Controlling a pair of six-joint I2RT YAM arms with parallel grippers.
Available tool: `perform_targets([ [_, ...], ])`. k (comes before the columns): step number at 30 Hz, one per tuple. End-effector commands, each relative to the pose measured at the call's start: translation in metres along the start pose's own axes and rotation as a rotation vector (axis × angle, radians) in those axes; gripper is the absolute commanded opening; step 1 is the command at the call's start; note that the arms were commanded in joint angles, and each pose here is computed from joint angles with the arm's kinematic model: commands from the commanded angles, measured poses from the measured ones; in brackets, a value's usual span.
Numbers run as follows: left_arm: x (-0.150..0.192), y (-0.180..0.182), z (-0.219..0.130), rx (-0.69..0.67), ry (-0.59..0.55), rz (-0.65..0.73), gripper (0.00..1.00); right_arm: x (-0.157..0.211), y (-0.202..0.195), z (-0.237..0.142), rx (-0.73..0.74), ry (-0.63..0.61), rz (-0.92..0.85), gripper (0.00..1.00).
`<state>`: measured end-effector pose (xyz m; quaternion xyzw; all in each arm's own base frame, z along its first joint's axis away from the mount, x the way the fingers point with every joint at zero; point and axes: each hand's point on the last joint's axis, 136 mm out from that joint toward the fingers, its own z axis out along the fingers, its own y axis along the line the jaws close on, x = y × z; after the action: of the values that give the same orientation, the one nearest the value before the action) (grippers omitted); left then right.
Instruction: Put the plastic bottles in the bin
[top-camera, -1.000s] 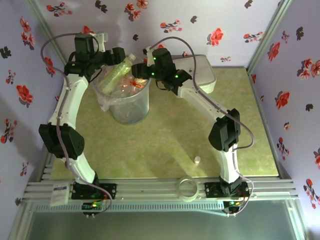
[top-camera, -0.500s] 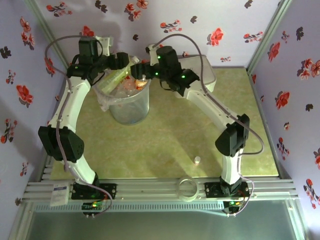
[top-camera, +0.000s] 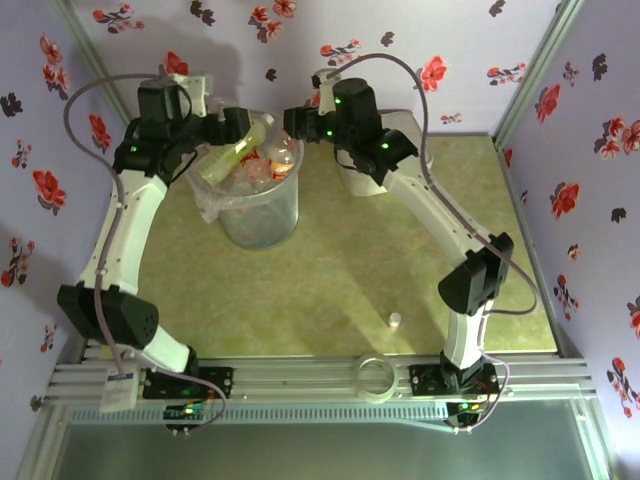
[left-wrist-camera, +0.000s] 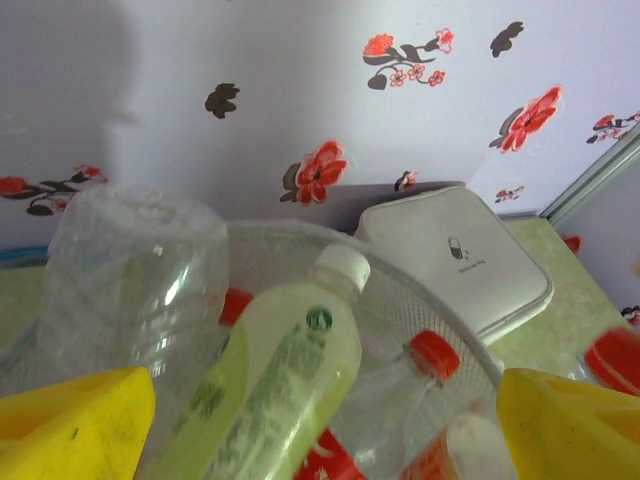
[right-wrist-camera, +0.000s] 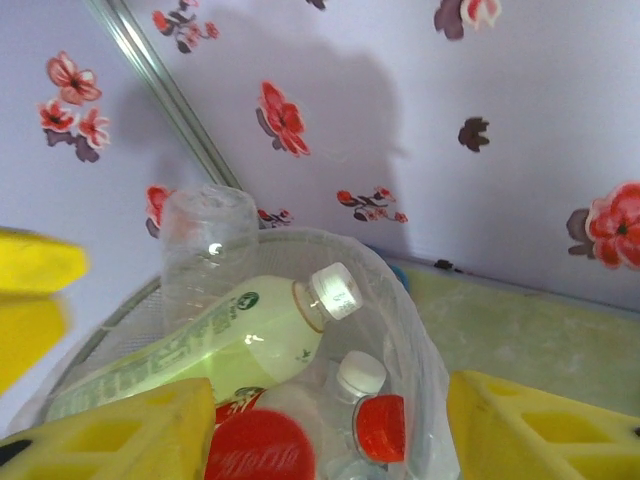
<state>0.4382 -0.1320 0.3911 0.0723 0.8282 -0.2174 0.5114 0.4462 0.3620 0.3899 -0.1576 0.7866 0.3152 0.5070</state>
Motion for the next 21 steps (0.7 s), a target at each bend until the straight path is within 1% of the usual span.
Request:
perform_targets([
  [1,0.011,0.005,-0.015,-0.043,-0.010,0.008,0.90,0.013,-0.005,0.019,0.001,0.040,0.016,0.62],
  [4,0.019,0.008,-0.028,-0.054,-0.021,0.000,0.90,0.028,-0.006,0.025,-0.008,0.073,0.034,0.62],
  [7,0.020,0.011,-0.042,-0.067,-0.047,-0.010,0.90,0.034,-0.005,0.025,-0.020,0.075,0.050,0.63],
  [9,0.020,0.014,-0.049,-0.080,-0.062,-0.015,0.90,0.029,-0.004,0.021,-0.021,0.063,0.049,0.65],
  [12,0.021,0.017,-0.056,-0.093,-0.068,-0.023,0.90,0.010,0.002,0.007,-0.023,0.022,0.033,0.68],
  [14,0.021,0.019,-0.061,-0.099,-0.071,-0.026,0.90,-0.002,0.005,-0.004,-0.019,-0.002,0.019,0.74],
  [16,0.021,0.020,-0.067,-0.106,-0.079,-0.026,0.90,-0.013,0.002,-0.019,0.010,-0.027,-0.005,0.84],
  [19,0.022,0.028,-0.079,-0.151,-0.097,-0.022,0.92,-0.019,-0.015,-0.045,0.088,-0.047,-0.031,0.92],
  [21,0.029,0.039,-0.087,-0.200,-0.099,-0.026,0.94,-0.015,-0.033,-0.066,0.145,-0.053,-0.029,0.96],
])
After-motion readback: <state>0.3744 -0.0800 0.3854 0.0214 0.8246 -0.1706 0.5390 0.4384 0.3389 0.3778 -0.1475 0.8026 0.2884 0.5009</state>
